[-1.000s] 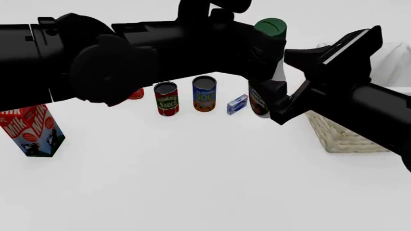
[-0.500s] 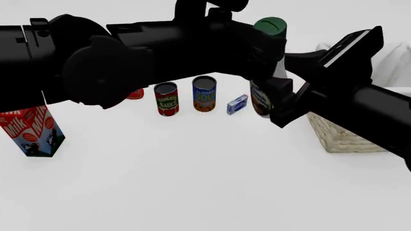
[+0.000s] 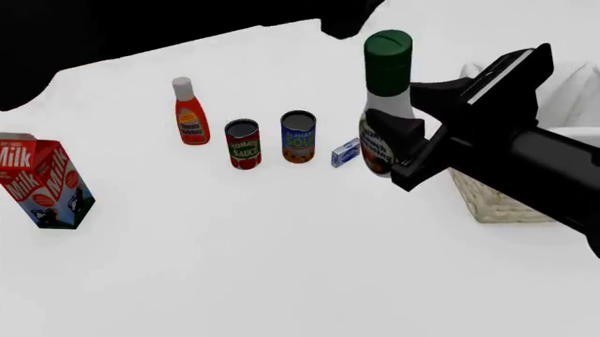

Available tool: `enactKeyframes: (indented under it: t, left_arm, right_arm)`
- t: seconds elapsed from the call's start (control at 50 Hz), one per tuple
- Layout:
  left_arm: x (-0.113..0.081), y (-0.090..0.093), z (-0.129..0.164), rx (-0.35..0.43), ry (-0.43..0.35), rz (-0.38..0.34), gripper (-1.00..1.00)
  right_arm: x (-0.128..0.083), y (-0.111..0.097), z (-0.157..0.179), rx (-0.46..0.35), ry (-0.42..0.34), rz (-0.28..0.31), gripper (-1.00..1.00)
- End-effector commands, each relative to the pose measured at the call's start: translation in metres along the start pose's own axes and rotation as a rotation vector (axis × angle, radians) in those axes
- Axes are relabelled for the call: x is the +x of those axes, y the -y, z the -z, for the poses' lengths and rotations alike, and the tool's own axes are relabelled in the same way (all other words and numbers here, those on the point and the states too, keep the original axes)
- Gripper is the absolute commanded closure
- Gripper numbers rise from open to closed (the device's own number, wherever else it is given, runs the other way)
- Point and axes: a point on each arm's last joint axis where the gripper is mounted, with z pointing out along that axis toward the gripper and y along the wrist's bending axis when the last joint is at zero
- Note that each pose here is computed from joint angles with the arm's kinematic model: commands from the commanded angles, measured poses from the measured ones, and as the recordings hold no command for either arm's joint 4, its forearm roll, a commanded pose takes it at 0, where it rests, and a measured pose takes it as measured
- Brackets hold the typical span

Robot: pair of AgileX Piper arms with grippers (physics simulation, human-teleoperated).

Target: Pick the salad dressing and place it in the basket.

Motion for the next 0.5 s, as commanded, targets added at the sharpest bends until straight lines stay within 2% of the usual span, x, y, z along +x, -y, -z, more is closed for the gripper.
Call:
enactKeyframes:
  t: [0.02,0.06,0.08,0.12,0.14,0.18,0.22,0.28,0.3,0.4,0.5]
  left_arm:
    - [-0.053,-0.008,0.061,-0.032,0.161,0.004,-1.00]
    - [-0.063,-0.008,0.082,-0.037,0.205,-0.018,-1.00]
    - [-0.063,-0.008,0.082,-0.037,0.205,-0.019,-1.00]
    - [-0.069,-0.017,0.102,-0.087,0.252,-0.005,-1.00]
    - [-0.071,-0.015,0.113,-0.083,0.265,-0.010,-1.00]
    - [-0.073,-0.023,0.134,-0.139,0.303,0.001,-1.00]
    - [-0.069,-0.029,0.151,-0.199,0.330,-0.022,-1.00]
    - [-0.056,-0.036,0.165,-0.276,0.325,-0.035,-1.00]
    - [-0.056,-0.036,0.165,-0.276,0.325,-0.035,-1.00]
    - [-0.028,-0.044,0.185,-0.398,0.300,-0.095,-1.00]
    - [0.000,-0.047,0.204,-0.498,0.288,-0.107,-1.00]
  right_arm:
    - [-0.003,0.000,0.001,0.001,0.015,-0.019,1.00]
    - [-0.003,0.000,0.001,0.002,0.018,-0.020,1.00]
    - [-0.003,0.000,0.001,0.002,0.018,-0.020,1.00]
    - [-0.003,0.000,0.002,0.003,0.020,-0.021,1.00]
    - [-0.003,0.000,0.002,0.004,0.022,-0.023,1.00]
    - [-0.003,0.001,0.003,0.004,0.023,-0.026,1.00]
    - [-0.003,0.001,0.003,0.006,0.023,-0.028,1.00]
    - [-0.003,0.000,0.004,0.004,0.024,-0.030,1.00]
    - [-0.003,0.000,0.004,0.004,0.025,-0.032,1.00]
    - [-0.005,0.001,0.006,0.007,0.031,-0.031,1.00]
    - [-0.011,0.002,0.010,0.009,0.046,-0.028,1.00]
